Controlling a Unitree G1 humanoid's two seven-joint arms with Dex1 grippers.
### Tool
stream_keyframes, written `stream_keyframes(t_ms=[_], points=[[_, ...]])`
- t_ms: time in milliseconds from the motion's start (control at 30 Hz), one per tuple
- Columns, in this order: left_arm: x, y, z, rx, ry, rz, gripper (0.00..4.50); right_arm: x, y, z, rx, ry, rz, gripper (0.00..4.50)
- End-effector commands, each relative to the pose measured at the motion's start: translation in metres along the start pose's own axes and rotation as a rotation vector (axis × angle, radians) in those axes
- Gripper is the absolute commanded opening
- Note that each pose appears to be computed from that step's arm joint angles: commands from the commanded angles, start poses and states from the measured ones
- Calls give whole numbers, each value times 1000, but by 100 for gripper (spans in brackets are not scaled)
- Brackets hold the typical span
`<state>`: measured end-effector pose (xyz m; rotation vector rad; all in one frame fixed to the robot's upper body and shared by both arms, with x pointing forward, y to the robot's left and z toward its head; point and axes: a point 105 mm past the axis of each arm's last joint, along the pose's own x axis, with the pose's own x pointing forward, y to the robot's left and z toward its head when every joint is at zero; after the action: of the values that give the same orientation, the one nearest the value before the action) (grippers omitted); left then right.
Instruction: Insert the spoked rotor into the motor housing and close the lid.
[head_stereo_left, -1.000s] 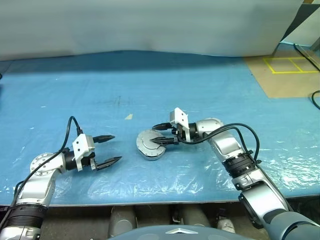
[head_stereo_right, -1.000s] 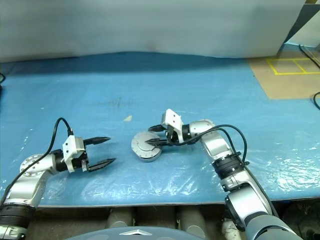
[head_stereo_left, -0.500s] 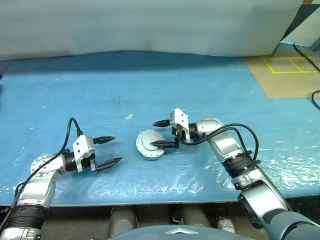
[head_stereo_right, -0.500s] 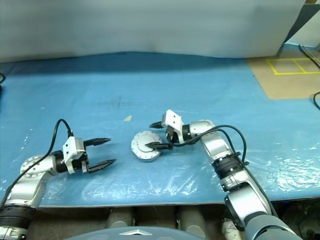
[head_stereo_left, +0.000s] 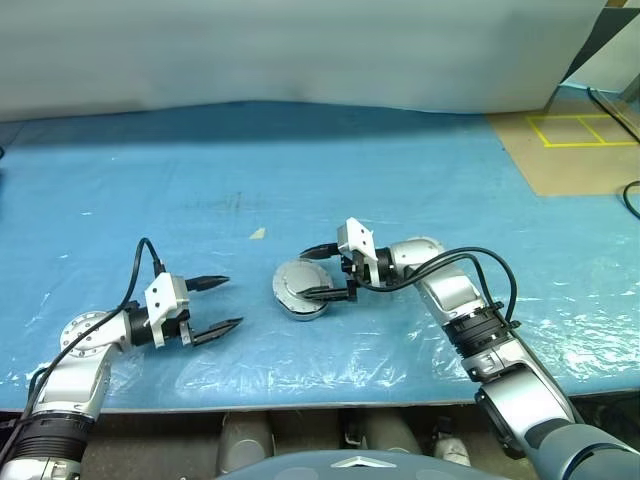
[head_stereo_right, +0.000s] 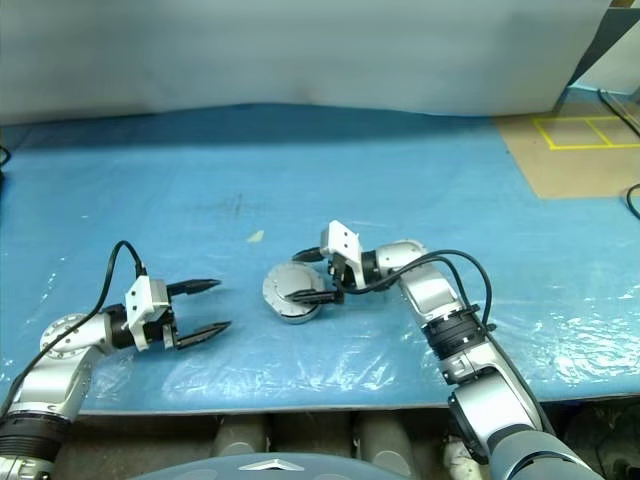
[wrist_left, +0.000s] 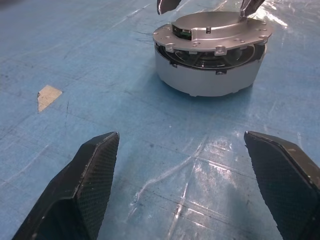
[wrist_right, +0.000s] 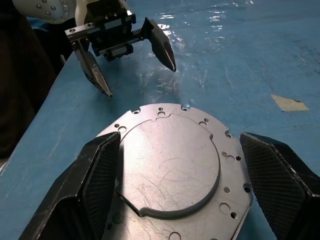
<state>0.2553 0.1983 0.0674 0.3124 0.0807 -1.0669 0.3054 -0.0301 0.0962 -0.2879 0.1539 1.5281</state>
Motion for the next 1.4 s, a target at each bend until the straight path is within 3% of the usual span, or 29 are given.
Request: stream_keyframes(t_ms=[33,333,500,867,1400], points=[[-1,0,8,27,-14,-1,423,6,8,8,-26,-25,39,396],[-3,-3,9,25,-8,5,423,10,4,-12,-2,41,15,396],[-4,-3,10,25,-4,10,423,8,3,-17,1,56,10,296],[0,-2,12,25,-11,5,423,1,2,1,-74,52,21,296],[1,-1,14,26,-11,-1,423,1,4,-5,-91,111,41,296]])
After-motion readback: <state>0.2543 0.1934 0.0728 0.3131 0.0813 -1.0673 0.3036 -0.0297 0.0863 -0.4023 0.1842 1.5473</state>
